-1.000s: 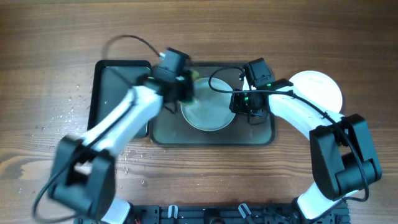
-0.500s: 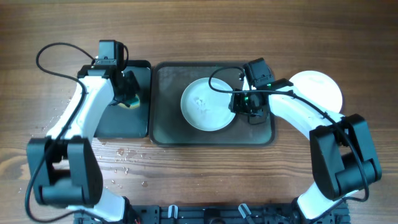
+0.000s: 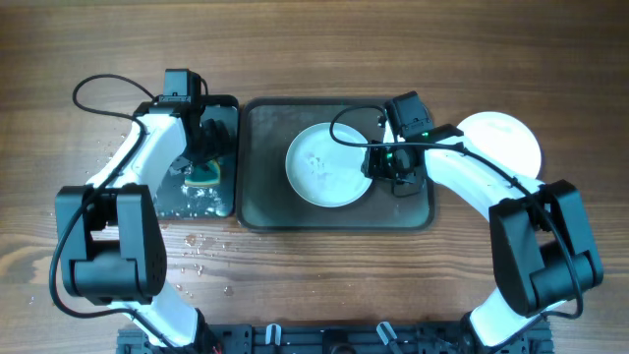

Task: Clean dirty plates on tray and stack at the side
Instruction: 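Move the sponge with the left gripper back to the black tray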

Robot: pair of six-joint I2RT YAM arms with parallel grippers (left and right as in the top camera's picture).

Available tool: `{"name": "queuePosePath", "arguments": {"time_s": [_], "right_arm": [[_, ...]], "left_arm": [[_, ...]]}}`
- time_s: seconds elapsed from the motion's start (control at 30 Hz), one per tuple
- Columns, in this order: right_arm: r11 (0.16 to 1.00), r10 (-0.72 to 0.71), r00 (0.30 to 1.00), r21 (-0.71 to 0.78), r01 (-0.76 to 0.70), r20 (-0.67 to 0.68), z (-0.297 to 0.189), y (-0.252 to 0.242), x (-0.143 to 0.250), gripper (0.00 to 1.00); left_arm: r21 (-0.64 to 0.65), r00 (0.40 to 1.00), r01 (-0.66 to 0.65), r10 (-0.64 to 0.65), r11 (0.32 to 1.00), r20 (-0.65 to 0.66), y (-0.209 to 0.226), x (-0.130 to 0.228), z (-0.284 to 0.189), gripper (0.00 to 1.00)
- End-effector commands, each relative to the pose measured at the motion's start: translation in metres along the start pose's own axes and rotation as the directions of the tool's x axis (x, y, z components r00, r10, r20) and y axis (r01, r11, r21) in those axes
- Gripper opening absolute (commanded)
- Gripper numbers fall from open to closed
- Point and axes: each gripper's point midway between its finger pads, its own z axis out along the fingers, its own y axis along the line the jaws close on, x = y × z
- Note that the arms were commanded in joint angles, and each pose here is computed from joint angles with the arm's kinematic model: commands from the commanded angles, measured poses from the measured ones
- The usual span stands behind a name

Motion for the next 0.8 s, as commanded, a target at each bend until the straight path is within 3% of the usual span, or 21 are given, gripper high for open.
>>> {"name": "queuePosePath", "arguments": {"time_s": [0.0, 0.2, 0.23, 0.27, 0.3, 0.5, 0.77], "right_arm": [[1.0, -0.007, 1.0, -0.007, 0.007, -0.001, -0.001, 0.002, 0.004, 0.34], [1.0, -0.007, 1.0, -0.006, 0.007, -0.001, -0.001, 0.002, 0.004, 0.34], [1.0, -0.007, 1.0, -0.006, 0.007, -0.001, -0.001, 0.002, 0.004, 0.34], [1.0, -0.007, 1.0, -0.006, 0.007, -0.001, -0.001, 0.002, 0.004, 0.34], [1.0, -0.007, 1.0, -0.006, 0.007, -0.001, -0.001, 0.002, 0.004, 0.34], [1.0, -0.007, 1.0, -0.007, 0.007, 0.0, -0.001, 0.002, 0.004, 0.34], [1.0, -0.008, 1.0, -0.008, 0.008, 0.001, -0.001, 0.002, 0.003, 0.34]], "left_arm": [[-0.033, 1.0, -0.009, 0.008, 0.999, -0.011, 0.009, 0.005, 0.007, 0.81], [-0.054, 1.0, -0.01, 0.009, 0.998, -0.022, 0.016, 0.017, 0.019, 0.65], [-0.055, 1.0, -0.01, 0.009, 0.998, -0.024, 0.017, 0.019, 0.02, 0.57], [-0.055, 1.0, -0.011, 0.009, 0.998, -0.025, 0.017, 0.02, 0.022, 0.37], [-0.057, 1.0, -0.011, 0.009, 0.998, -0.028, 0.018, 0.021, 0.022, 0.05], [-0.036, 1.0, -0.006, 0.006, 0.999, 0.018, 0.014, 0.011, 0.006, 0.04], [0.063, 0.971, 0.006, -0.021, 0.998, 0.24, 0.007, -0.018, -0.075, 0.04]]}}
